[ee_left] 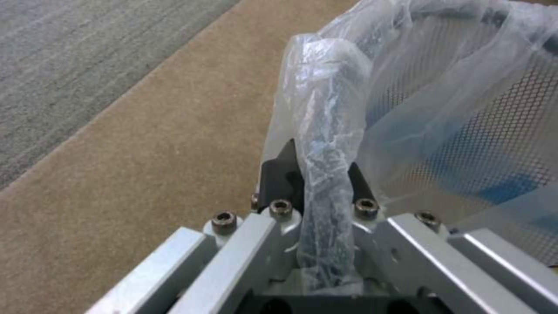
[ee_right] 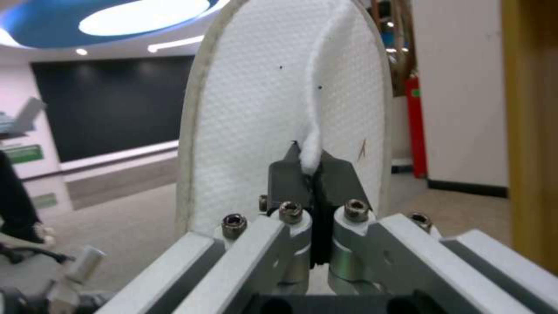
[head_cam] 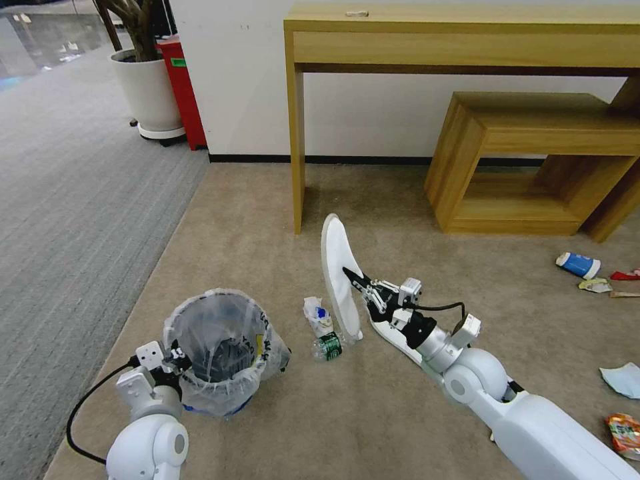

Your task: Pick up the trash bin and place the garbage on the floor into it.

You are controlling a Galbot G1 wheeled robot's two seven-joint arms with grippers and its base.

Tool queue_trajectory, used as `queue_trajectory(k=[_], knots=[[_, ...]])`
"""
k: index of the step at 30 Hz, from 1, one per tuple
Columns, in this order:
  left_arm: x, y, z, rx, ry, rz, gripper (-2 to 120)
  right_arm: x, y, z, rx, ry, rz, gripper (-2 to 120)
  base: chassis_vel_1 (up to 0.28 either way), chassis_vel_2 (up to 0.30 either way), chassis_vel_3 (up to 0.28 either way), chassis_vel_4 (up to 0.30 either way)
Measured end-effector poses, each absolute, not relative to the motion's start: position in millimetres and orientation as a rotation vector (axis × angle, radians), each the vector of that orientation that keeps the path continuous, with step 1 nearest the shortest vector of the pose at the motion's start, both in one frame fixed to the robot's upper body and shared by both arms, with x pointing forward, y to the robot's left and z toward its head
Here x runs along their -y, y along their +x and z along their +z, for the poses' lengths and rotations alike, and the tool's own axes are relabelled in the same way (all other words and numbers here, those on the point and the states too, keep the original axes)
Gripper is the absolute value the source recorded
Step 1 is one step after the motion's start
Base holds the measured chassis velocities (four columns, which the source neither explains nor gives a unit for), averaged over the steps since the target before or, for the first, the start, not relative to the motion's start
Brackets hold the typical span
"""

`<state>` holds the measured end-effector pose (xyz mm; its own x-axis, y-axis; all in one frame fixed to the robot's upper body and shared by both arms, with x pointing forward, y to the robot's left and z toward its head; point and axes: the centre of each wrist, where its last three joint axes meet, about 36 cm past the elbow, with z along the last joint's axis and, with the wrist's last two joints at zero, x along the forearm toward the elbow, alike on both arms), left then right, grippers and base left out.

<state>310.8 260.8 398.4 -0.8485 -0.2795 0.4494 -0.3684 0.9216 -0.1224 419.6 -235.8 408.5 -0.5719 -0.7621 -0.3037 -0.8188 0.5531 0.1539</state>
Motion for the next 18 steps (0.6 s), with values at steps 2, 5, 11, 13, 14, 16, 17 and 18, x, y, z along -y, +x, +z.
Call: queue_trajectory(k=[2,5,11,13,14,16,17,18], knots=[[-258.1,309.7,397.2,2.646,0.449,0.267,2,230.2,418.8,411.5,-2.56,-1.362,0.42,0,0.0,0.0,0.0,0.0],[-254.5,308.9,396.4,2.644,0.423,0.257,2,224.6,416.9,413.7,-2.529,-1.401,0.436,0,0.0,0.0,0.0,0.0],[-247.2,309.6,396.4,2.648,0.349,0.233,2,215.2,416.1,415.9,-2.472,-1.475,0.465,0,0.0,0.0,0.0,0.0],[-246.3,310.2,396.7,2.652,0.321,0.222,2,213.3,415.2,415.9,-2.463,-1.493,0.47,0,0.0,0.0,0.0,0.0],[-246.5,311.2,397.4,2.655,0.307,0.215,2,211.8,414.5,415.5,-2.457,-1.507,0.473,0,0.0,0.0,0.0,0.0],[-246.9,312.0,398.0,2.657,0.3,0.211,2,210.9,414.1,415.1,-2.454,-1.516,0.475,0,0.0,0.0,0.0,0.0],[-247.7,313.6,399.9,2.658,0.29,0.211,2,209.3,413.7,414.7,-2.448,-1.532,0.477,0,0.0,0.0,0.0,0.0],[-248.0,314.6,402.2,2.658,0.285,0.216,2,208.3,413.8,414.8,-2.445,-1.54,0.476,0,0.0,0.0,0.0,0.0]])
